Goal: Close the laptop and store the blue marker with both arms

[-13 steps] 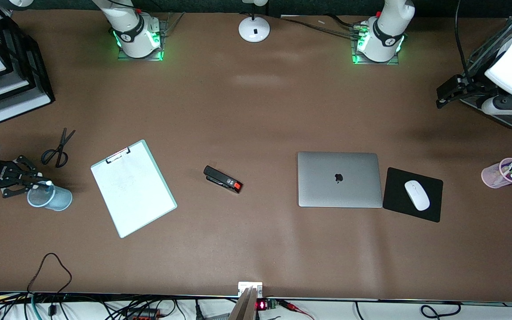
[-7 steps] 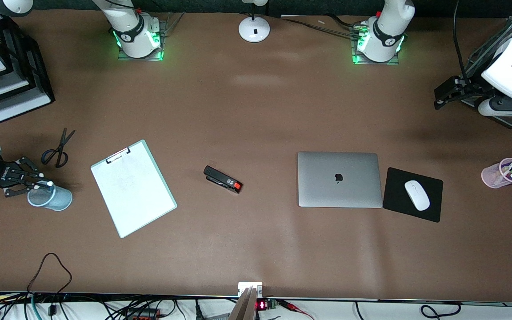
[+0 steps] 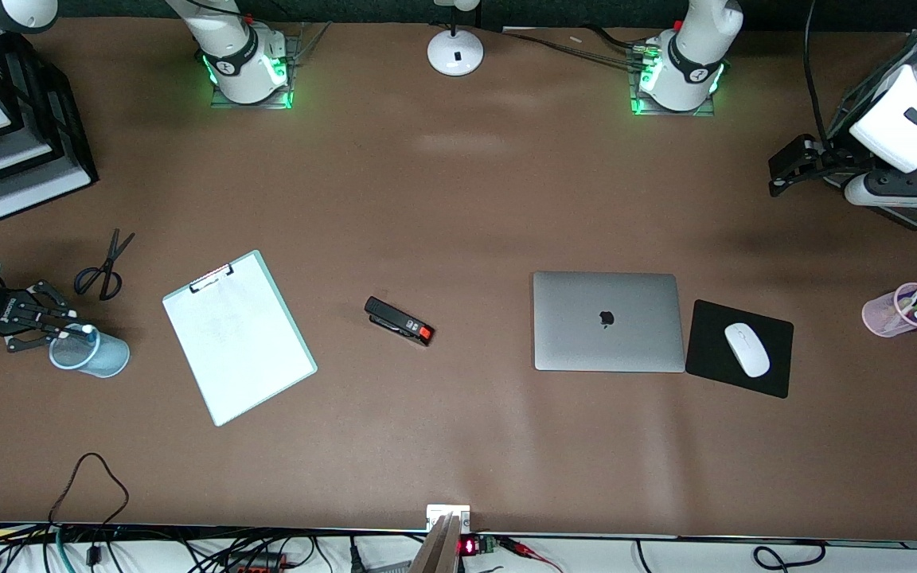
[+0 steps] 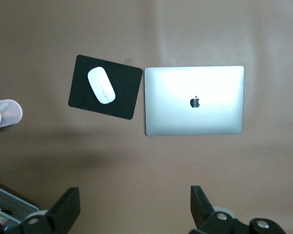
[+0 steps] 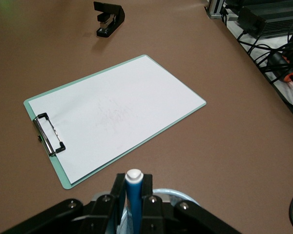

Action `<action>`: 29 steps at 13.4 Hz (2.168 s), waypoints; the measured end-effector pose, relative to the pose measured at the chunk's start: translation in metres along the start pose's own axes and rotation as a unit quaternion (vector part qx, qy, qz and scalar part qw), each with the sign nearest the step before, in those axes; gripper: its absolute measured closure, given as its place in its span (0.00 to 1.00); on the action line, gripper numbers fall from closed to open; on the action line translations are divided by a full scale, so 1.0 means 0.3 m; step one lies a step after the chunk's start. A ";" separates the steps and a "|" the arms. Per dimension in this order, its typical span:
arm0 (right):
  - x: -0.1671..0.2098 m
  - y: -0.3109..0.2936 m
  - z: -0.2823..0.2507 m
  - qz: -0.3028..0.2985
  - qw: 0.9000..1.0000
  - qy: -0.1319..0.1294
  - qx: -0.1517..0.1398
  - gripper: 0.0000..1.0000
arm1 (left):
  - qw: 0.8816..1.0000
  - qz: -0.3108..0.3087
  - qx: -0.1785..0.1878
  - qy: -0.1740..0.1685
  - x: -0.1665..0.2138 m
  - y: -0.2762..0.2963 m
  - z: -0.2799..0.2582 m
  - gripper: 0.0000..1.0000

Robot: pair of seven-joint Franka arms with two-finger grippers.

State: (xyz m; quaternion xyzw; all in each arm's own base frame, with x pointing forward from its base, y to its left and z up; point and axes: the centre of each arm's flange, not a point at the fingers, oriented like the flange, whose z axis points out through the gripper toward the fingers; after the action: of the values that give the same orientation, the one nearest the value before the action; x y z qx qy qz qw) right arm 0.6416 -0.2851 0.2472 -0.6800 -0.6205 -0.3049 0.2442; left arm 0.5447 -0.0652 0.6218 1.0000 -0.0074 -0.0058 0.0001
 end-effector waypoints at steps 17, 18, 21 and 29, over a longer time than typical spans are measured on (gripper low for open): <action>0.718 0.059 -0.220 0.206 0.966 -0.154 0.014 0.00 | 1.000 -0.004 0.000 0.000 0.003 -0.014 0.001 0.00; 0.798 0.058 -0.216 0.215 0.961 -0.174 0.011 0.00 | 1.000 -0.004 0.000 0.000 0.003 -0.015 0.002 0.00; 1.027 0.029 -0.169 0.269 0.936 -0.227 0.007 0.00 | 1.000 -0.004 0.000 -0.001 0.004 -0.014 0.004 0.00; 1.379 -0.069 0.056 0.519 0.782 -0.337 -0.069 0.00 | 1.000 -0.003 0.000 -0.005 0.013 -0.011 0.021 0.00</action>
State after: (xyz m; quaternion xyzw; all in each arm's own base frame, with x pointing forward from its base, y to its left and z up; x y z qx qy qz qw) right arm 0.6413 0.0165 0.5316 -0.9738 -0.1936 0.0746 0.0935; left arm 0.5487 -0.0620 0.6154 0.9999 -0.0042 -0.0112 -0.0002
